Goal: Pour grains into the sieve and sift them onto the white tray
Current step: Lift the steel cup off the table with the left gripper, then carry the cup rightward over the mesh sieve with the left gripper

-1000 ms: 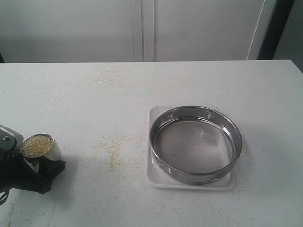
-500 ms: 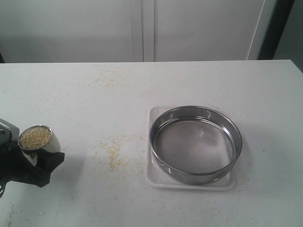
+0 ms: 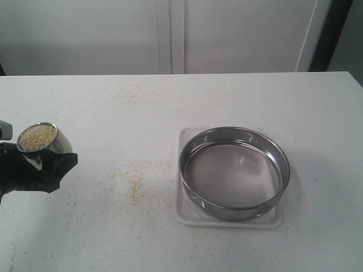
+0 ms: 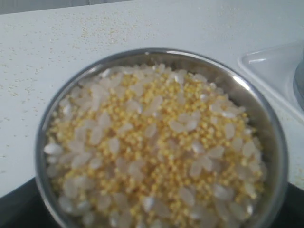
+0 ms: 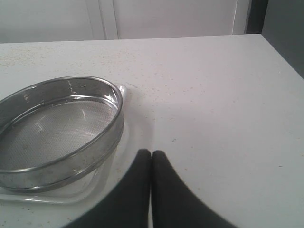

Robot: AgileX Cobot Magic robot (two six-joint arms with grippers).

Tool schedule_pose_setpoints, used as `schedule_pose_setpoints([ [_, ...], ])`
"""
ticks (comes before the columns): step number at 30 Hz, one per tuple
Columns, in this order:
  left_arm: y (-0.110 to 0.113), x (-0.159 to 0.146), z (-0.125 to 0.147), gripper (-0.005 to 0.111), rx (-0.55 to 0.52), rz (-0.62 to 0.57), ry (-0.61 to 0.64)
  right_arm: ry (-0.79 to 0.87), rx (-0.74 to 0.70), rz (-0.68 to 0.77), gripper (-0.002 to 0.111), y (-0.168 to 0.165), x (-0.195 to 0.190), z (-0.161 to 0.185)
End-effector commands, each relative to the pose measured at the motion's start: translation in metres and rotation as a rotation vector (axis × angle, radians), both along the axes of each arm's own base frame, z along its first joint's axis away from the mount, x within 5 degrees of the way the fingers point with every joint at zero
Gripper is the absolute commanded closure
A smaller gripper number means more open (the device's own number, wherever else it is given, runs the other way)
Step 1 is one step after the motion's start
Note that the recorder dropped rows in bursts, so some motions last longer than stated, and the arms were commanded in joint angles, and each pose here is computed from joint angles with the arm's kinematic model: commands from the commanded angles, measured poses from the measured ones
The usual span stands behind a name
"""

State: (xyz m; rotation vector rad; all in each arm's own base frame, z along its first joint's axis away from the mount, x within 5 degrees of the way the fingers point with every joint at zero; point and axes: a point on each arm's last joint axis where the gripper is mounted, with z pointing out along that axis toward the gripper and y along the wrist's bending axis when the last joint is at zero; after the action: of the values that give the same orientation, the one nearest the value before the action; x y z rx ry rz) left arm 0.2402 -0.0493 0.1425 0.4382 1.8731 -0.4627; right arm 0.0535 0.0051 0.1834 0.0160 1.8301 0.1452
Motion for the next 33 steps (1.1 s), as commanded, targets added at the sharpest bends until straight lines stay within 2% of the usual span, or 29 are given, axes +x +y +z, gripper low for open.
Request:
schedule_pose_setpoints([
  [1, -0.001, 0.008, 0.012, 0.107, -0.018, -0.007, 0.003, -0.005, -0.009, 0.005, 0.108, 0.000, 0.000, -0.001],
  [5, -0.014, 0.014, 0.014, 0.107, 0.039, -0.038, 0.032, -0.005, -0.009, 0.005, 0.108, 0.000, 0.000, -0.001],
  [8, -0.037, 0.022, 0.022, 0.107, 0.067, -0.101, 0.026, -0.005, -0.009, 0.005, 0.108, 0.000, 0.000, -0.001],
  [14, -0.073, 0.036, 0.046, 0.107, 0.035, -0.177, -0.021, -0.005, -0.009, 0.005, 0.108, 0.000, 0.000, -0.001],
  [19, -0.112, 0.043, 0.063, 0.107, 0.130, -0.208, 0.016, -0.005, -0.009, 0.005, 0.108, 0.000, 0.000, -0.001],
  [22, -0.133, 0.044, 0.079, 0.107, 0.121, -0.250, -0.027, -0.005, -0.009, 0.005, 0.108, 0.000, 0.000, -0.001],
  [33, -0.179, 0.052, 0.088, 0.107, 0.193, -0.288, 0.004, -0.005, -0.009, 0.005, 0.108, 0.000, 0.000, -0.001],
])
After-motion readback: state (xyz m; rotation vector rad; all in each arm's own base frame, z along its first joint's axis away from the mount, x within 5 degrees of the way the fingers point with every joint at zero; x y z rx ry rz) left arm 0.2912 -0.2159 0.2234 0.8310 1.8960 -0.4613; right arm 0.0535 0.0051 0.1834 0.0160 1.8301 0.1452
